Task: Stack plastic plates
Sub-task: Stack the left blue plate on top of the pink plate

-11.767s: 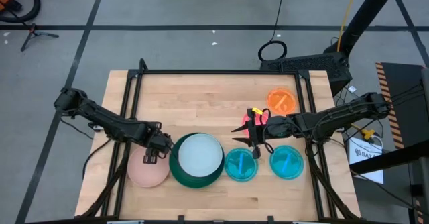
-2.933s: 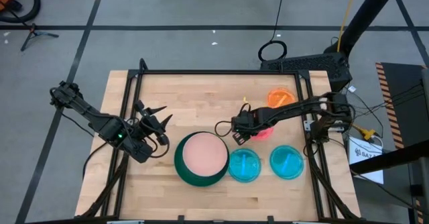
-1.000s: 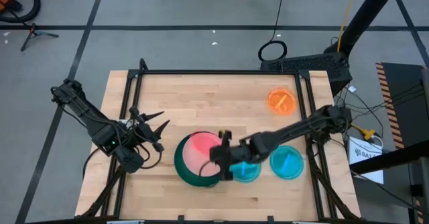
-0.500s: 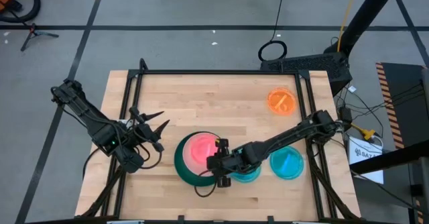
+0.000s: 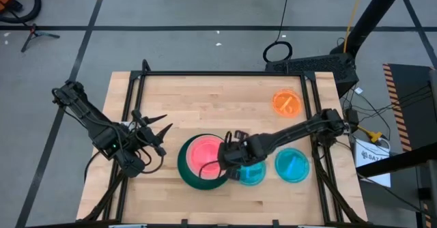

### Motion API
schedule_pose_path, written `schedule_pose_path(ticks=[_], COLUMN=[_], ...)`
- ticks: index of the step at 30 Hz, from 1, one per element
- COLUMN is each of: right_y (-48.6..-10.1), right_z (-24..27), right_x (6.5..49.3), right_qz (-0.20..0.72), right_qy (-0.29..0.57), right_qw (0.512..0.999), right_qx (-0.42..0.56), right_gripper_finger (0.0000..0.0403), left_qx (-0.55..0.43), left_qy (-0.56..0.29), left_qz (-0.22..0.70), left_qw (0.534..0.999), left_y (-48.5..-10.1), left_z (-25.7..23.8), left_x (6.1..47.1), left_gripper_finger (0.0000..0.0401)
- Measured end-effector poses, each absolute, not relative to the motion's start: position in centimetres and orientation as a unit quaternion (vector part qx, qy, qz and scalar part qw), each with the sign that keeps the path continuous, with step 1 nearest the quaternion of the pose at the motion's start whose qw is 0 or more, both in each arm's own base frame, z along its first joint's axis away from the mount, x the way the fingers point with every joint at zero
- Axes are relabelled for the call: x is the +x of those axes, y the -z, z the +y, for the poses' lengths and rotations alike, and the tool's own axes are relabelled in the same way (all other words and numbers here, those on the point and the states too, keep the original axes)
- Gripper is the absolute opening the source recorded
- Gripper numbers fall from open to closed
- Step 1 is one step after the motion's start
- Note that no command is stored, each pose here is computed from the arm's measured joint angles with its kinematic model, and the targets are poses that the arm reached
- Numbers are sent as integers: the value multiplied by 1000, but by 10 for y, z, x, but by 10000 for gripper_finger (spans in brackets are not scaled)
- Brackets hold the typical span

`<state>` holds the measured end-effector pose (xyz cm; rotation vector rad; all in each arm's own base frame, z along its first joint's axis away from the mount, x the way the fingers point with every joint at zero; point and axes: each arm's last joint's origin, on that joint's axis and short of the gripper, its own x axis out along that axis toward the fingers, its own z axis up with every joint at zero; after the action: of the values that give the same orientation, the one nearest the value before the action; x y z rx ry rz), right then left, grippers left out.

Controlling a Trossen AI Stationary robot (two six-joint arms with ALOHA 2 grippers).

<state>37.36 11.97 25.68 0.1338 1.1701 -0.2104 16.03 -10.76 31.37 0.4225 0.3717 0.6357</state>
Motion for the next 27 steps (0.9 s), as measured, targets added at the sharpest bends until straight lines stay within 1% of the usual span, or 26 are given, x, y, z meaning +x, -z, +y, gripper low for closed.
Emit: schedule_pose_path(ticks=[2,4,8,12,16,19,22,24,27], right_y=[-255,-250,-243,-251,-251,-241,-221,-205,-184], right_z=[114,113,118,116,107,95,82,75,66], right_x=[369,363,353,339,319,299,277,263,246], right_qz=[584,612,632,607,558,526,505,489,467], right_qy=[98,98,70,50,56,60,67,80,84], right_qw=[801,781,771,793,828,849,860,867,871], right_qx=[82,78,33,21,-1,7,26,56,128], right_gripper_finger=[125,125,125,125,125,125,125,125,126], left_qx=[207,207,198,192,190,182,176,176,175], left_qy=[-308,-307,-301,-297,-298,-300,-301,-301,-305], left_qz=[181,181,184,186,186,183,181,181,181], left_qw=[911,911,915,916,917,918,920,920,918], left_y=[-314,-314,-313,-313,-313,-313,-313,-313,-313], left_z=[-108,-108,-109,-109,-109,-109,-109,-109,-107], left_x=[160,160,160,160,160,160,160,160,161], left_gripper_finger=[179,179,179,179,179,179,179,179,179])
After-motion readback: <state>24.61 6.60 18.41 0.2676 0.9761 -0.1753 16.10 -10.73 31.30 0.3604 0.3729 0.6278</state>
